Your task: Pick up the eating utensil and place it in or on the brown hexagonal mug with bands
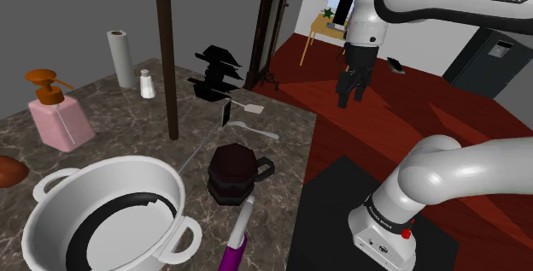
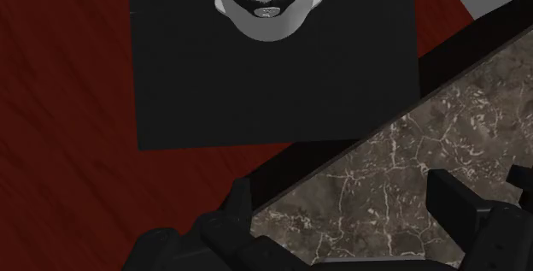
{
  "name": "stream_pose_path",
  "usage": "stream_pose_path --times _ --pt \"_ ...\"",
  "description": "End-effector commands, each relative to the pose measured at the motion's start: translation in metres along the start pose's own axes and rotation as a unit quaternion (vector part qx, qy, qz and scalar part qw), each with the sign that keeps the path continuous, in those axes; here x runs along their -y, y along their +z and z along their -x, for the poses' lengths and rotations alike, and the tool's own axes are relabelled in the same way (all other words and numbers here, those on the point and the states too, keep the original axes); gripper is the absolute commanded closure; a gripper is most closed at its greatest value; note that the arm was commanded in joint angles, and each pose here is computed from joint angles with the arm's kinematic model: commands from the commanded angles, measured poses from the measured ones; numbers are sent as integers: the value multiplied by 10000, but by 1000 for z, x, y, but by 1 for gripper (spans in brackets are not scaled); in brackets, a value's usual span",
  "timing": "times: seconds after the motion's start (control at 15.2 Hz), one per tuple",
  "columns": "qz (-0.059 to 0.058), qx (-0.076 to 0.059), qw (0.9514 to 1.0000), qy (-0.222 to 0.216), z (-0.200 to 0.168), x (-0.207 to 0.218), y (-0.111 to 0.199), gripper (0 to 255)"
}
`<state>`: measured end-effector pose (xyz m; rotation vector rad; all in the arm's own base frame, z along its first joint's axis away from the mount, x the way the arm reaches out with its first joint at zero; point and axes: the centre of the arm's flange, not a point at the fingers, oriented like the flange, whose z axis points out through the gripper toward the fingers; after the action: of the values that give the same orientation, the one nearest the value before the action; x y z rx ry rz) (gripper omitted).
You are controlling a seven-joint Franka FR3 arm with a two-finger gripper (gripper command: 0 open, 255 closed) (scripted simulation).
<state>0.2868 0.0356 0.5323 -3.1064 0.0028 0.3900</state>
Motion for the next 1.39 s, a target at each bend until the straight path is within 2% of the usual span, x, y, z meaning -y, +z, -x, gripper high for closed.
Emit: stream_pose_path --times 0.0,0.33,0.66,0.99,1.32 --pt "0 0 10000 0 0 0 0 0" --pt "-108 -97 9987 -497 -56 7 28 0" --pt "-215 -193 9946 -992 -112 20 55 0" --pt "-322 -290 9880 -1484 -166 40 80 0" --pt "-428 -385 9787 -1973 -219 65 104 0"
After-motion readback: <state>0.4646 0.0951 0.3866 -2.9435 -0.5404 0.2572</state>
